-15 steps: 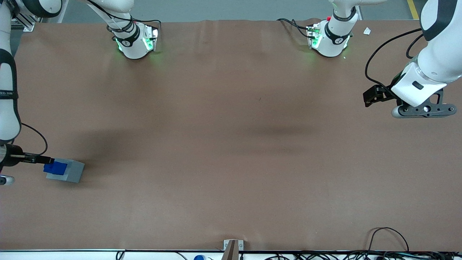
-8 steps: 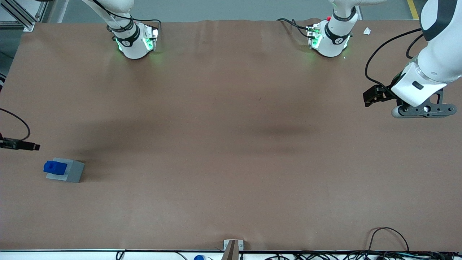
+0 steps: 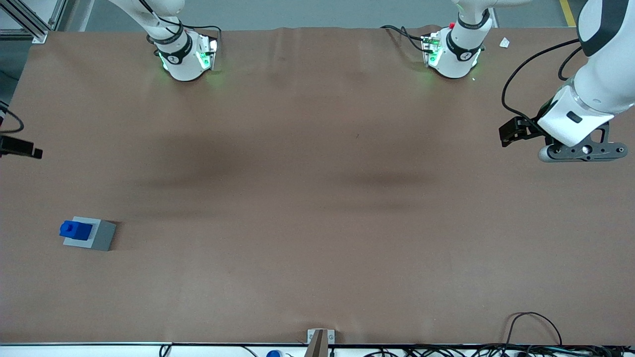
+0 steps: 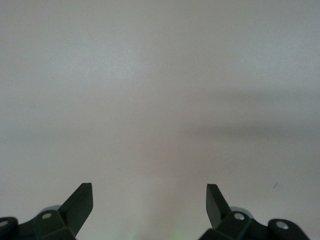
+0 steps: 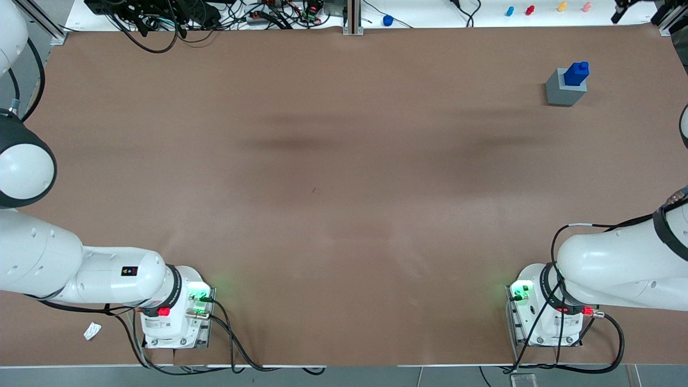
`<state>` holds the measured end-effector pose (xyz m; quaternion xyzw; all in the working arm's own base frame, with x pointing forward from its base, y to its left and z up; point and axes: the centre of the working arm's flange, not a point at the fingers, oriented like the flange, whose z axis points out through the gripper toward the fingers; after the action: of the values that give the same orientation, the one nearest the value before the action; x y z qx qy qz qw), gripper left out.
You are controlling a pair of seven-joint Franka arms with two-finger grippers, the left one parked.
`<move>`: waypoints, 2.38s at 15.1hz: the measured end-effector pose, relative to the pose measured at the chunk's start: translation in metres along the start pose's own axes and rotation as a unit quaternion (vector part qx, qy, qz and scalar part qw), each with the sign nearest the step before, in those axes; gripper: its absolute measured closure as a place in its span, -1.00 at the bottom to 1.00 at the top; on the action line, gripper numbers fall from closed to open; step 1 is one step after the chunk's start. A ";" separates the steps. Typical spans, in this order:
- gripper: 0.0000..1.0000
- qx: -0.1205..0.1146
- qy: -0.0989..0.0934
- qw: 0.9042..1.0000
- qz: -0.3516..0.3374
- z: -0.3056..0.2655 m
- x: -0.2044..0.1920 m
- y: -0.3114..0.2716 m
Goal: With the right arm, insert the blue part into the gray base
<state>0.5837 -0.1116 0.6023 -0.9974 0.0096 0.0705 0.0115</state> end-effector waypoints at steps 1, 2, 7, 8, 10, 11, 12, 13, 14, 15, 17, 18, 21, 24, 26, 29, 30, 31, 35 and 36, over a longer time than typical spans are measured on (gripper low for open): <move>-1.00 -0.004 0.010 1.000 -0.010 -0.016 -0.010 -0.015; -1.00 -0.007 0.018 1.000 -0.017 -0.028 -0.019 -0.025; -1.00 -0.011 0.019 0.999 -0.033 -0.044 -0.035 -0.043; -1.00 -0.011 0.019 0.999 -0.037 -0.046 -0.036 -0.047; -1.00 -0.013 0.016 0.999 -0.043 -0.052 -0.045 -0.055; -1.00 -0.014 0.015 0.999 -0.047 -0.058 -0.052 -0.061; -1.00 -0.016 0.014 0.998 -0.052 -0.064 -0.060 -0.069; -1.00 -0.018 0.012 0.998 -0.056 -0.069 -0.068 -0.076; -1.00 -0.019 0.012 0.998 -0.060 -0.073 -0.072 -0.082; -1.00 -0.020 0.015 0.998 -0.062 -0.076 -0.075 -0.085; -1.00 -0.022 0.027 0.997 -0.063 -0.077 -0.072 -0.086; -1.00 -0.023 0.038 0.997 -0.063 -0.078 -0.069 -0.085; -1.00 -0.032 0.075 0.995 -0.064 -0.083 -0.057 -0.085; -1.00 -0.048 0.094 0.992 -0.071 -0.083 -0.047 -0.092; -1.00 -0.050 0.103 0.990 -0.077 -0.084 -0.043 -0.098; -1.00 -0.052 0.107 0.988 -0.094 -0.087 -0.044 -0.118; -1.00 -0.052 0.109 0.988 -0.098 -0.088 -0.045 -0.122; -1.00 -0.053 0.109 0.988 -0.098 -0.088 -0.045 -0.122; -1.00 -0.053 0.110 0.988 -0.092 -0.089 -0.045 -0.115; -1.00 -0.053 0.109 0.988 -0.090 -0.089 -0.044 -0.114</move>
<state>0.5545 0.0008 0.6989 -0.9951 -0.0831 -0.0399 -0.0366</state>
